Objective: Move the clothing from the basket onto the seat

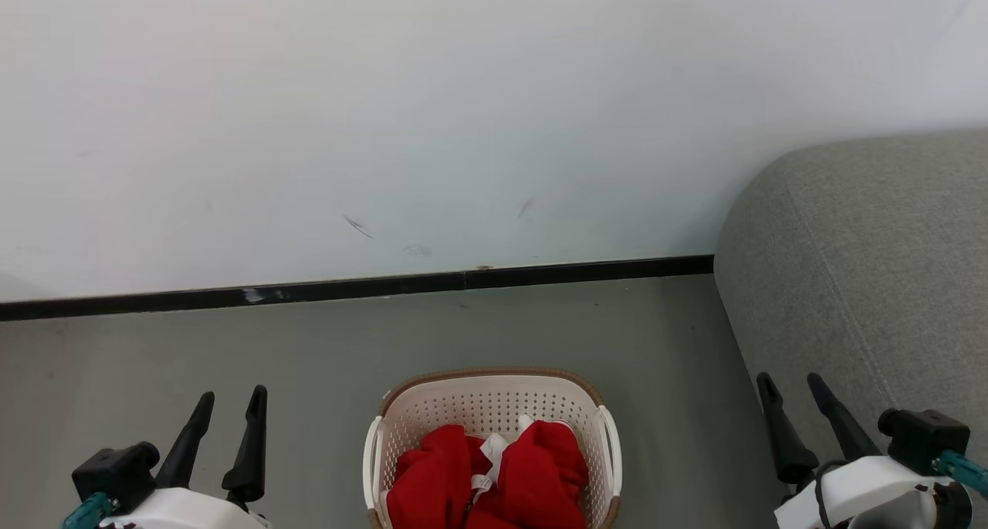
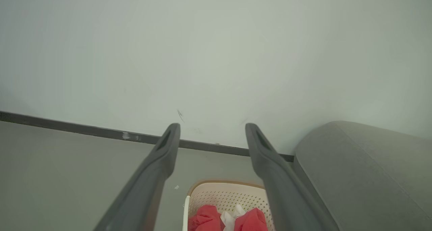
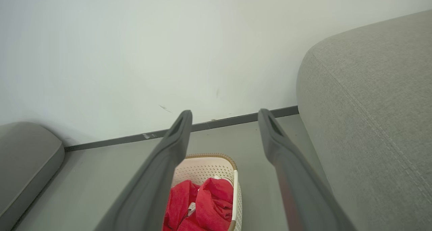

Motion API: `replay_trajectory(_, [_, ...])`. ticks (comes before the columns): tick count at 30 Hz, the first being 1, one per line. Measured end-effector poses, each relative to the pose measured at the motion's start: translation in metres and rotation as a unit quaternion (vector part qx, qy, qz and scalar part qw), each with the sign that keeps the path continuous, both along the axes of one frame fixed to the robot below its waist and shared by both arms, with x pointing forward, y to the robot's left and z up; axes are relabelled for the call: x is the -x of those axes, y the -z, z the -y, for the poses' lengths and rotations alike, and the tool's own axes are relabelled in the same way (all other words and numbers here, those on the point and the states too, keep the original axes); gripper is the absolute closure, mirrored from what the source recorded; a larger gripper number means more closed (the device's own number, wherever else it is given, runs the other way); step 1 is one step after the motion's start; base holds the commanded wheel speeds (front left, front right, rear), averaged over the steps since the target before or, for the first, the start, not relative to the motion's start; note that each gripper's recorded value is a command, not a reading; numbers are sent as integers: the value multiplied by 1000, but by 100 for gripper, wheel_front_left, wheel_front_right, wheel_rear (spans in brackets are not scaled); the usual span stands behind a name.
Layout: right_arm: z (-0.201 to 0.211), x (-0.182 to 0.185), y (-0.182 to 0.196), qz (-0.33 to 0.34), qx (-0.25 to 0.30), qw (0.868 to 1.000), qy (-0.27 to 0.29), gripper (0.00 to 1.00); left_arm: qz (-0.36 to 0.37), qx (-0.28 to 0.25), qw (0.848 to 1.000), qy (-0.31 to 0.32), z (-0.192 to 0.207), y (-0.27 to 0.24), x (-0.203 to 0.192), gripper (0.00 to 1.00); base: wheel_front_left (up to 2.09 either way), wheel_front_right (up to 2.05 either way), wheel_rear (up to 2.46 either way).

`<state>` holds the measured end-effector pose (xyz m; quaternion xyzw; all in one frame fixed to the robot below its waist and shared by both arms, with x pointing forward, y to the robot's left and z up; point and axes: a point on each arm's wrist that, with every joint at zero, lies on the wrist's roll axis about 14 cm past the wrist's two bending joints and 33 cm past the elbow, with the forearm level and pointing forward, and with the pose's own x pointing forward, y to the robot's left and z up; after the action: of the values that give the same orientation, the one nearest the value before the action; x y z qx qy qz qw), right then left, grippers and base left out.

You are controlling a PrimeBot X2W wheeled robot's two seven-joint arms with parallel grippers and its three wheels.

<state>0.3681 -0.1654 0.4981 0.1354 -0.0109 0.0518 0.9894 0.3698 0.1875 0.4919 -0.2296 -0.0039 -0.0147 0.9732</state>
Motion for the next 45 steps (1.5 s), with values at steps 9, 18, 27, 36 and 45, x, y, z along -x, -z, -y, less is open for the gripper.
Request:
replay_trajectory(9, [-1,1,2,10,67,998,-4,0,11,-82,996,13,4,-2,0,0,0,0,0])
replay_trajectory(18, [1,2,7,5,88,996,-1,0,4,-94,996,6,2,4,1,0,0,0,0])
replay_trajectory(27, [2,3,13,-4,88,996,3,0,-1,-89,996,-2,0,8,0,0,0,0,0])
replay_trajectory(36, [5,4,16,-9,87,996,9,0,-5,-89,996,2,6,10,-4,0,0,0,0])
replay_trajectory(45, [9,5,16,-10,84,996,17,0,-11,-88,996,16,16,15,-7,0,0,0,0])
